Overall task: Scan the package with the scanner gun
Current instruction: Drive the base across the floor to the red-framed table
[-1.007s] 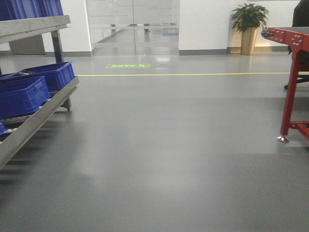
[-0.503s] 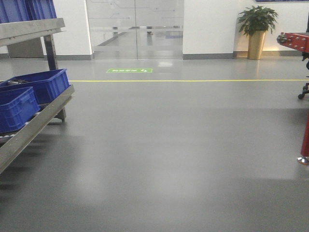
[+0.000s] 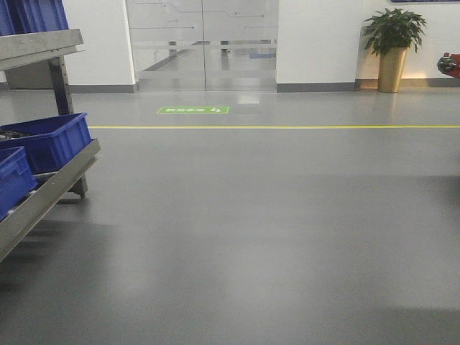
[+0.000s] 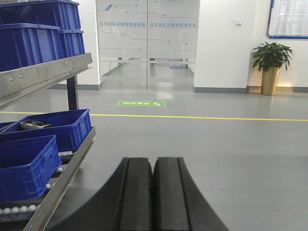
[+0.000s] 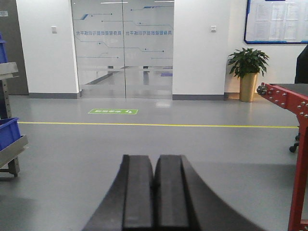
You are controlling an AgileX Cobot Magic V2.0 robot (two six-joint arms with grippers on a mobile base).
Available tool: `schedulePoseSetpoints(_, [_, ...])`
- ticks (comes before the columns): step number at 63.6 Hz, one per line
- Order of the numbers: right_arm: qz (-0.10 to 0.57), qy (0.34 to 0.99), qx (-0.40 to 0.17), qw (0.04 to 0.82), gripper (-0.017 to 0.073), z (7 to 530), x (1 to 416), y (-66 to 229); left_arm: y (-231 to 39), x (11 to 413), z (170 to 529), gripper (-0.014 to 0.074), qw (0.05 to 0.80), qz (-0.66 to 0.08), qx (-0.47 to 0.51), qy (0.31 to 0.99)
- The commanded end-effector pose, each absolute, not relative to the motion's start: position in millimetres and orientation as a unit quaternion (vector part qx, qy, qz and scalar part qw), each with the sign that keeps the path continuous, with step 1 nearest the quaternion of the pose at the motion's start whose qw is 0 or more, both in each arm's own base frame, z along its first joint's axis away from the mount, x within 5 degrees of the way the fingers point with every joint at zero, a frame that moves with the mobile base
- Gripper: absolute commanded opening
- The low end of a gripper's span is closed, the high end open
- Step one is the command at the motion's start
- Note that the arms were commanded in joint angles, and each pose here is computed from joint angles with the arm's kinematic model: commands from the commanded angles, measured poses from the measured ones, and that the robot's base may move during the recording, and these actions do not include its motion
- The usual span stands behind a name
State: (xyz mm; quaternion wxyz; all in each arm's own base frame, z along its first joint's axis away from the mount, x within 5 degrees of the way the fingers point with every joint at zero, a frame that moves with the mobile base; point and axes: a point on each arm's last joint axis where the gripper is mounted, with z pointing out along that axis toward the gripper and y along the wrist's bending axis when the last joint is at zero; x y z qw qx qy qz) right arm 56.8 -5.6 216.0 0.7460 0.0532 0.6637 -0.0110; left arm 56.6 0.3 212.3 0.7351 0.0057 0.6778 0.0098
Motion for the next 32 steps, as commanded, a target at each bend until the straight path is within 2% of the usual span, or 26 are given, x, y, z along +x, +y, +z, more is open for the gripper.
schedulePoseSetpoints(1, [-0.014,0.651,0.052,0.757,-0.0167,218.9,56.0,-5.8,0.1,55.9,215.2,-0.0111,0.745,0.007,0.004,0.667])
schedulePoseSetpoints(32, [-0.014,0.651,0.052,0.757,-0.0167,218.9,56.0,-5.8,0.1,55.9,215.2,-0.0111,0.745,0.007,0.004,0.667])
